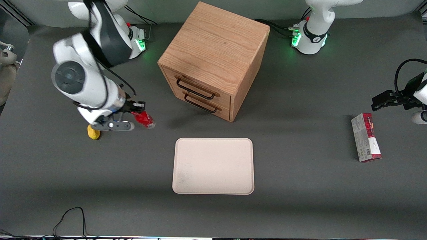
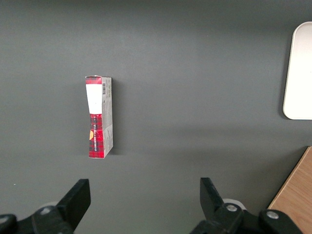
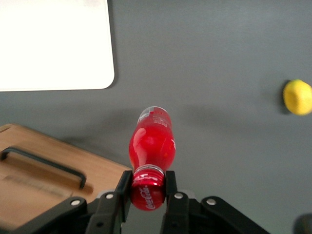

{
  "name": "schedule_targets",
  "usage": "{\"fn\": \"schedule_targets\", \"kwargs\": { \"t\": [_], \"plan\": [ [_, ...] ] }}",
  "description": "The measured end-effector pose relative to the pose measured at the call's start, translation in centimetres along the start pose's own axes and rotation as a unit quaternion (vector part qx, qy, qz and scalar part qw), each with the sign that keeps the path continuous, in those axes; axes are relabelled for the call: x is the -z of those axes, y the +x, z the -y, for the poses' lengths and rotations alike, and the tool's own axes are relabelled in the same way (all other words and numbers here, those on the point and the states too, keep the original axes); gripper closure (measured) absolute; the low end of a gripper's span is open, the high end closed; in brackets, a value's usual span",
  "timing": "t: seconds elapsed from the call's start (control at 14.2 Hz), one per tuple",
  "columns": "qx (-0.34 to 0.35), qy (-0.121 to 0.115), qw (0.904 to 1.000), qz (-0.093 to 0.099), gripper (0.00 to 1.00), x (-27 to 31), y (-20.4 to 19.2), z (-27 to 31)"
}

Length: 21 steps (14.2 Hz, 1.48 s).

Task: Place coke bottle on tray
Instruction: 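Lift the bottle and carry it with the right gripper to the tray, then stand the bottle upright on the tray corner and open the right gripper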

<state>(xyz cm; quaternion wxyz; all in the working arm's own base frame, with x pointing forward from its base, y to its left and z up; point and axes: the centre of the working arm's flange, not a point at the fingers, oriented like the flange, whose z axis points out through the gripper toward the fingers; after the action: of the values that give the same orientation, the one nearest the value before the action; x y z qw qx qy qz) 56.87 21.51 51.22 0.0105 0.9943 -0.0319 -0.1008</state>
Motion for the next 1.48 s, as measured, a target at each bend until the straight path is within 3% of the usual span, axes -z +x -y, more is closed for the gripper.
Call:
{"fn": "schedule_targets", "kwargs": {
  "t": [0.35,0.7,0.92,1.2,1.48],
  "plan": [
    [-0.014,-0.003,0.9996,0.023,0.69,7.7,-0.6,-2.5],
    [-0.027,0.000,0.9994,0.023,0.69,4.6,5.7,-0.5],
    [-0.073,0.038,0.9961,-0.030,0.69,-1.2,12.3,3.7],
    [-0.131,0.094,0.9825,-0.093,0.69,-7.4,17.6,7.3],
    [-0.150,0.116,0.9748,-0.118,0.69,-10.5,19.5,8.7]
  ]
}}
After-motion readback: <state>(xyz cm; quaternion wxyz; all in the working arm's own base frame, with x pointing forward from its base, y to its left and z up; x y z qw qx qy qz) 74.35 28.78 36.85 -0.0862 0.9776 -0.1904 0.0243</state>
